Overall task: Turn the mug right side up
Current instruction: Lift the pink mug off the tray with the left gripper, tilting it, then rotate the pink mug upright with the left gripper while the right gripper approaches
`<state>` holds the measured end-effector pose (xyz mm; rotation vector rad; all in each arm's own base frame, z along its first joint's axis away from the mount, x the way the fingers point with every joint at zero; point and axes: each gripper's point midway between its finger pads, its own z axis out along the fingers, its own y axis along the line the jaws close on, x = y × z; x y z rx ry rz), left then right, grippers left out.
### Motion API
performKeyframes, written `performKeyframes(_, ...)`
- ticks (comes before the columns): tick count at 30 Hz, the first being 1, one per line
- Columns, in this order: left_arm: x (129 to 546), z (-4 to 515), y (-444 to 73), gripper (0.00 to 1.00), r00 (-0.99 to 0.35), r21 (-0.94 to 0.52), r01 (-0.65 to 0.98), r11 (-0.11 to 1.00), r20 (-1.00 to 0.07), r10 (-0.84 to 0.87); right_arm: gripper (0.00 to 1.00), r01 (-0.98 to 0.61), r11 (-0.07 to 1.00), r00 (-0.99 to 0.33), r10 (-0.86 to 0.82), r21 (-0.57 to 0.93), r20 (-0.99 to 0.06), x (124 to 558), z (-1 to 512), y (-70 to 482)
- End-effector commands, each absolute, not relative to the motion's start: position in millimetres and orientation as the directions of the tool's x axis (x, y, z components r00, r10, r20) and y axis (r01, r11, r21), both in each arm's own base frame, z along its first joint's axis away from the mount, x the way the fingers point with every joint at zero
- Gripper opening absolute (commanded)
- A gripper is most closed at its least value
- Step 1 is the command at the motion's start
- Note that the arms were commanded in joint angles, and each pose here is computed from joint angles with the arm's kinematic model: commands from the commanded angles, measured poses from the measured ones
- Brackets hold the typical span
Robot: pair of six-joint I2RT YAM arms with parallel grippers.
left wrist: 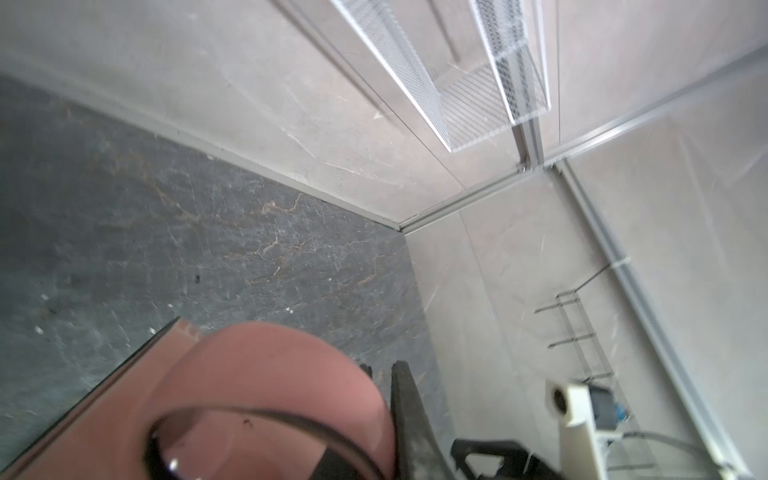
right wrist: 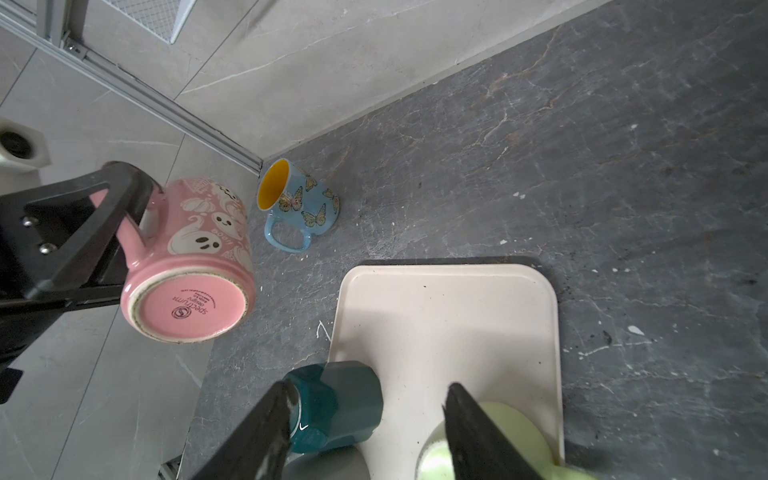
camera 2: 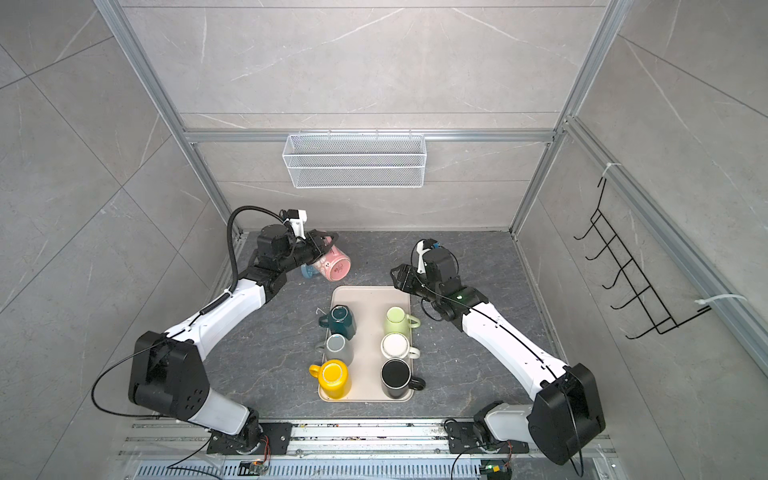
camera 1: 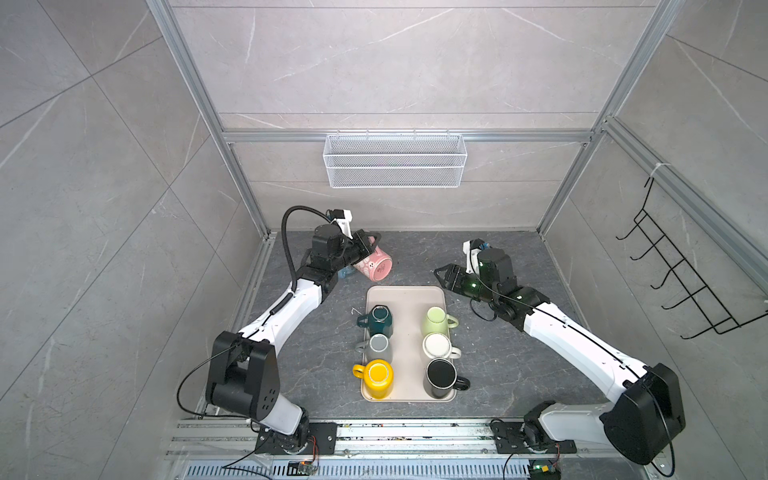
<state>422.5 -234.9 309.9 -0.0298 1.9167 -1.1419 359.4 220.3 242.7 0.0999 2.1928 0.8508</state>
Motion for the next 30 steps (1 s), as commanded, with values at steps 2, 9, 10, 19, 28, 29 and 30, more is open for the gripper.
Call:
performKeyframes(2, 370, 384, -252, 0.0, -0.213, -0.262, 0.7, 0.664, -0.964, -0.156, 0.53, -0.269, 0.748, -0.688, 0.291, 0.606, -0.665, 361, 268, 230)
performKeyframes(9, 331, 376, -269, 0.0, 0.007, 0.034, 0.755, 0.655, -0.999, 0.044, 0.5, -0.389, 0.706, -0.658, 0.237, 0.592, -0.715, 356, 301, 246)
performKeyframes(10, 327, 373, -271, 0.0, 0.039, 0.076, 0.748, 0.659, -0.997, 0.071, 0.5, -0.41, 0.697, -0.651, 0.229, 0.589, -0.724, 354, 307, 248)
performKeyframes(19, 309, 356, -292, 0.0, 0.269, 0.398, 0.627, 0.67, -0.918, 0.293, 0.56, -0.602, 0.596, -0.609, 0.088, 0.531, -0.788, 326, 343, 287)
performKeyframes(28, 301, 355, -304, 0.0, 0.414, 0.582, 0.481, 0.656, -0.81, 0.415, 0.63, -0.67, 0.571, -0.594, -0.028, 0.475, -0.804, 314, 348, 300)
performKeyframes(29, 301, 355, -305, 0.0, 0.424, 0.596, 0.467, 0.653, -0.799, 0.427, 0.63, -0.681, 0.563, -0.59, -0.042, 0.469, -0.806, 312, 349, 301)
performKeyframes(30, 301, 354, -305, 0.0, 0.435, 0.616, 0.452, 0.646, -0.784, 0.443, 0.64, -0.692, 0.557, -0.585, -0.059, 0.459, -0.809, 310, 350, 302)
